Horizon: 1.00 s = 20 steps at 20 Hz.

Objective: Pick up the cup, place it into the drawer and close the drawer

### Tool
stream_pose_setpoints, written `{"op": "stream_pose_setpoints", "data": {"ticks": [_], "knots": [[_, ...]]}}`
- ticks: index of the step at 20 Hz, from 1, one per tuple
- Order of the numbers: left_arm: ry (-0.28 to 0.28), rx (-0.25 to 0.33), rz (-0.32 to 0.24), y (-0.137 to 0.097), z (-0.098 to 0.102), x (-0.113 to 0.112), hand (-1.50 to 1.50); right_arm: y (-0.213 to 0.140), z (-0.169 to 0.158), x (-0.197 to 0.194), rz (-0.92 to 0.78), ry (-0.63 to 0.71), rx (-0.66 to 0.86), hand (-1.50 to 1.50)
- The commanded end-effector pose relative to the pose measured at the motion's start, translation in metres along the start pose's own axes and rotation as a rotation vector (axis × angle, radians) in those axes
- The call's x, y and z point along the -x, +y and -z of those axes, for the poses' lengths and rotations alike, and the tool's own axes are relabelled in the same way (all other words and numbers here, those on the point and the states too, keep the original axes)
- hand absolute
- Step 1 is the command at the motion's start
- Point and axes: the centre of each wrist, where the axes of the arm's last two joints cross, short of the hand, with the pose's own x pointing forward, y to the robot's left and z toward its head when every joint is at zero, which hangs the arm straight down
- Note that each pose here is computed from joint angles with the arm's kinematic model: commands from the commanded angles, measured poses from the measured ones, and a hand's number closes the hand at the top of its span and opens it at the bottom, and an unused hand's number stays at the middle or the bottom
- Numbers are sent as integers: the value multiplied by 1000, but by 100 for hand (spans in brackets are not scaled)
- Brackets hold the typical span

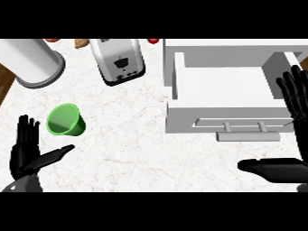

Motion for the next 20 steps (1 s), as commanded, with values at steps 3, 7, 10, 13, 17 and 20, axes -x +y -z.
{"op": "stream_pose_setpoints", "data": {"ticks": [3, 7, 10, 13, 17, 20], "knots": [[-27, -15, -6, 1, 3, 17, -150, 19, -6, -11, 7, 3, 8, -150], [-28, -11, -1, 19, -11, 28, -150, 11, -1, 3, 11, -25, -3, -150], [-53, 12, -14, 23, -4, 23, -150, -1, 19, -12, -3, -15, -13, -150], [-34, 13, -3, 19, -2, 24, -150, 4, -1, -1, 1, 11, -27, -150], [-60, 11, -14, 6, 3, 24, -150, -4, 14, -4, 11, -2, 0, -150], [-59, 16, -38, 5, 14, 17, -150, 11, -1, 5, 22, 0, -21, -150]]}}
